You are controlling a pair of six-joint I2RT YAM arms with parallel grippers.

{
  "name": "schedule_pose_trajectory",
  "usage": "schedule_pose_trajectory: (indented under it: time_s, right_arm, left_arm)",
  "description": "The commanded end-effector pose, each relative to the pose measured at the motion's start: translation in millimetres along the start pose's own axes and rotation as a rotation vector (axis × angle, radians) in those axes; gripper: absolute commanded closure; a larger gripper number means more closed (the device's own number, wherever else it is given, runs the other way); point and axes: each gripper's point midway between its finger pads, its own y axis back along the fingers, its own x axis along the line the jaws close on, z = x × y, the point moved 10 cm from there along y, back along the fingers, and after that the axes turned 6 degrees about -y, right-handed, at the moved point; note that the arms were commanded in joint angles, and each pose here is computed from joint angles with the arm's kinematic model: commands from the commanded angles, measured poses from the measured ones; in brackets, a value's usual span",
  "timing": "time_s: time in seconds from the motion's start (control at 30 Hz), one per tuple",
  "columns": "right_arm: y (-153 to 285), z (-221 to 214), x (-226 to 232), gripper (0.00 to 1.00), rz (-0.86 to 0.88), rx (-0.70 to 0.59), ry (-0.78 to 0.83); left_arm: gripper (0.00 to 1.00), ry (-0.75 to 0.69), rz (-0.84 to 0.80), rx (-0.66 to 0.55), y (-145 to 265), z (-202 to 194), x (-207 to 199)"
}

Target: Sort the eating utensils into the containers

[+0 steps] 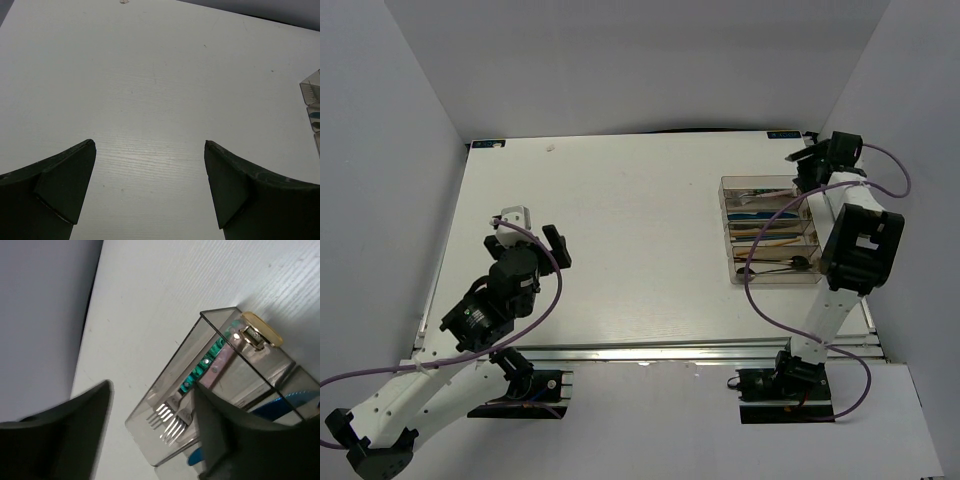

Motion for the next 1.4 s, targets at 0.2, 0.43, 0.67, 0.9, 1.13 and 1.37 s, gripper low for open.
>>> schedule_pose_trajectory:
  time_s: [0.2,0.43,0.67,0.9,1.13,1.37]
  right_arm:
    - [115,34,70,0.11,0.022,-0.263,0.259]
    - [231,-8,50,0.1,0.197,-0.397,0.59]
    - [331,-72,10,0.11,0.408,-0.388,0.863]
    - [383,-92,-20,0.11,0.416,-0.312,0.958]
    - [420,-105,-36,0.11,0.525,-0.296,0.984]
    - [445,-102,-45,0.11,0.526,-0.331,1.006]
  left_arm:
    - [0.02,0.0,0.191,0.014,-13,5,-2]
    - [0.02,0.013,0.393,0.074,-48,47,-8]
    - [0.02,0.1,0.505,-0.027,-36,108,28]
    - [0.02,0.135,0.589,-0.161,18,122,62]
    - [0.02,0.171,0.587,-0.229,59,103,88]
    - [0.02,0.09,0.592,-0.169,71,88,97]
